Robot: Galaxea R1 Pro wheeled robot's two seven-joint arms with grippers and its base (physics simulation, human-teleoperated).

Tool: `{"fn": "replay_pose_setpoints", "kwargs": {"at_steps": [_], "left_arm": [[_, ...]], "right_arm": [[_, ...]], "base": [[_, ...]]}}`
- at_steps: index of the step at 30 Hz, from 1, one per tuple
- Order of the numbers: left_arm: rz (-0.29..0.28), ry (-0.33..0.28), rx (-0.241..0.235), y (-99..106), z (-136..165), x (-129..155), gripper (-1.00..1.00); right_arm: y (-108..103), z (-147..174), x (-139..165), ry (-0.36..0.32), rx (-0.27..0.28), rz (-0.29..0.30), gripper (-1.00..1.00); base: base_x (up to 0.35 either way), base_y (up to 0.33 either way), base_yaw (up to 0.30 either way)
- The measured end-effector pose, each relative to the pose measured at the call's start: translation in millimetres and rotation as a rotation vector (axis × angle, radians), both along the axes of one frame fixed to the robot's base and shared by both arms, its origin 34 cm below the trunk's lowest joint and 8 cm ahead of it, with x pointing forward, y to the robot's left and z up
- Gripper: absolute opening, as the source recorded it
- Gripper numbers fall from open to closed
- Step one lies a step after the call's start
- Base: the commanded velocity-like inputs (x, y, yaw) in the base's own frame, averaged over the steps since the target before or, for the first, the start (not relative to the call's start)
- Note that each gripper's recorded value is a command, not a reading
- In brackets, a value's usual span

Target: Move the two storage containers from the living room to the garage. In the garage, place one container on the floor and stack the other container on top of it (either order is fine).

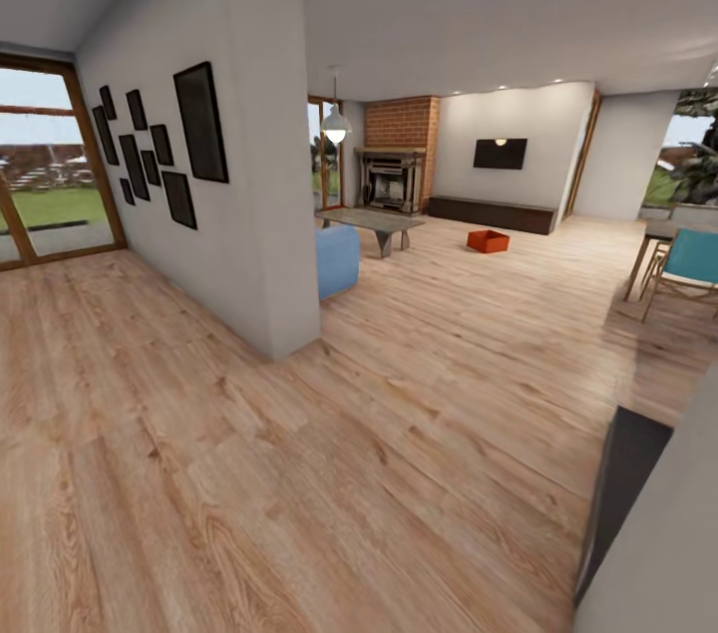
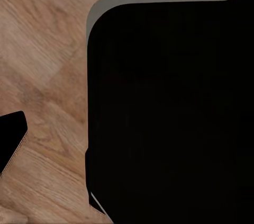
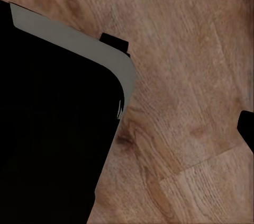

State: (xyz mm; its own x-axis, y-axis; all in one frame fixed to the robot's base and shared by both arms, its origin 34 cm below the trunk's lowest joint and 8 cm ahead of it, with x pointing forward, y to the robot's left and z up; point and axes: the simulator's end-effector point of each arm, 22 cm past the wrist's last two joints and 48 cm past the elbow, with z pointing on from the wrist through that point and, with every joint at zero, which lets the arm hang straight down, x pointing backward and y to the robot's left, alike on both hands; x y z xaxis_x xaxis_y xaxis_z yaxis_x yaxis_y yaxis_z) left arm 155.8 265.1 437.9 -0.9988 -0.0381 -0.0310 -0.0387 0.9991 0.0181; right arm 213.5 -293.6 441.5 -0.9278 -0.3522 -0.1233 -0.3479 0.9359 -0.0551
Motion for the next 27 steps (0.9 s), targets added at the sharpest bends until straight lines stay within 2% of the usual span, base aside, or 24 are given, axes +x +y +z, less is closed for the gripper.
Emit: {"fn": "replay_pose_setpoints", "kwargs": {"at_steps": [27], "left_arm": [[0.0,0.001,0.0,-0.4,0.0,-0.3,1.0]], "right_arm": [[-0.6,0.1,0.3,-0.001,0.0,0.0,1.0]], "base": [[0.321,0.0,0.0]]}}
